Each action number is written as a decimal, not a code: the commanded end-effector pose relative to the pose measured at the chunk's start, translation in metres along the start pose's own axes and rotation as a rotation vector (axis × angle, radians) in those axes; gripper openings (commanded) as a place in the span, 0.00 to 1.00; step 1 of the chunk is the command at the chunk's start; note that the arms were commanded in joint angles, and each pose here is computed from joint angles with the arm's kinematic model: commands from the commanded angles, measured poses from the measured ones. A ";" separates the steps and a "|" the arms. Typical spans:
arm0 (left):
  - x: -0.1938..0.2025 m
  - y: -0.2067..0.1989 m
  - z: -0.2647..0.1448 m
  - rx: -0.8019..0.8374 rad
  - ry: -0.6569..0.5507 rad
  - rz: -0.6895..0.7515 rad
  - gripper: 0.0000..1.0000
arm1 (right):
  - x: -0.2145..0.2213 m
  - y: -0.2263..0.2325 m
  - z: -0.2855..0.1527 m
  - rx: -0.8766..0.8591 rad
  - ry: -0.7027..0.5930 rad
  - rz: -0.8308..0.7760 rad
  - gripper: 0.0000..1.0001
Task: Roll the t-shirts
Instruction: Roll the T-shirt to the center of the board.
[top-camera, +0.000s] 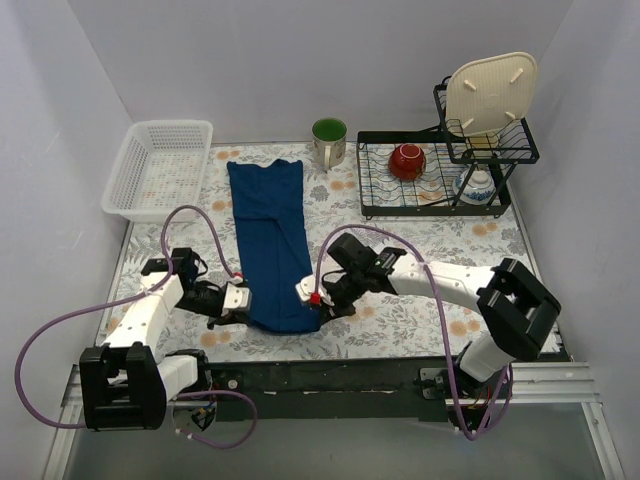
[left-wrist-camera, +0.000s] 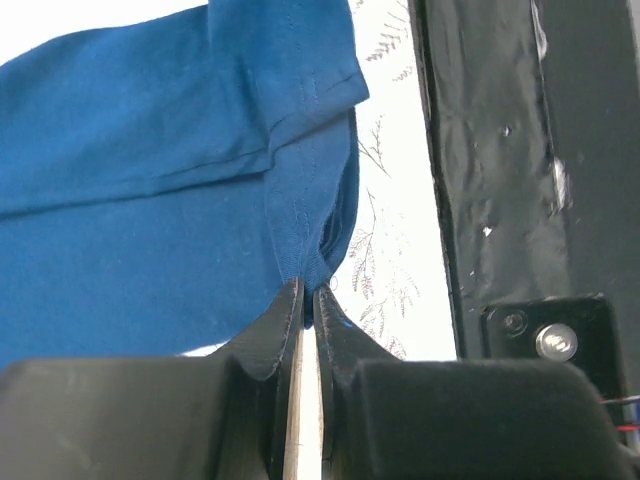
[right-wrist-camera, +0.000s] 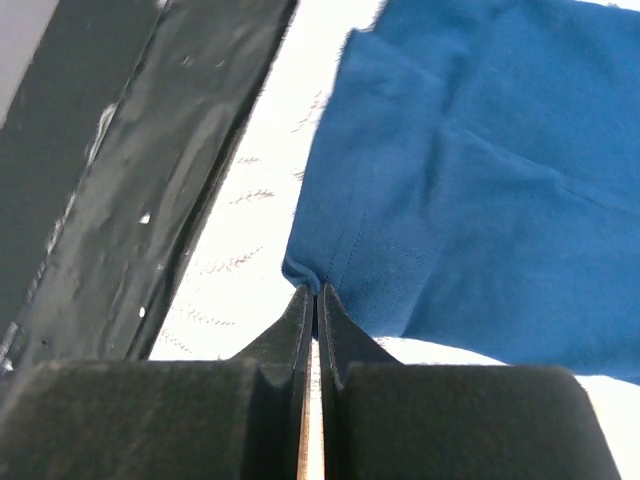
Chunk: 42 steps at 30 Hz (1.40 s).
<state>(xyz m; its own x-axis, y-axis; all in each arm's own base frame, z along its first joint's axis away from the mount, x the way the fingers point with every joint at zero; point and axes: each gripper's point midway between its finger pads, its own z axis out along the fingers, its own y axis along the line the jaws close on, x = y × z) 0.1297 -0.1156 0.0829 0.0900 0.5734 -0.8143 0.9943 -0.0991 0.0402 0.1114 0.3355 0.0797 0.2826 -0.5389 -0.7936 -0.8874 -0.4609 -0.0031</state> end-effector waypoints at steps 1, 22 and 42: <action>-0.013 0.021 -0.007 -0.073 -0.032 -0.163 0.00 | -0.013 -0.022 -0.012 0.001 -0.050 0.178 0.01; 0.019 0.072 -0.013 -0.335 0.046 -0.518 0.00 | 0.000 -0.099 -0.017 -0.020 -0.048 0.348 0.01; -0.044 0.086 -0.051 -0.454 -0.022 -0.213 0.55 | -0.011 -0.150 -0.095 0.359 -0.006 0.301 0.55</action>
<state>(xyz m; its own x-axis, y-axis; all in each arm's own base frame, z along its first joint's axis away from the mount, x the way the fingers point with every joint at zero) 0.2282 -0.0930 0.1125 -0.3772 0.5039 -0.7770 0.8398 0.5398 -0.0576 0.2566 0.3529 0.0907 -0.1178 -0.6703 -0.7327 -0.9780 -0.0497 0.2026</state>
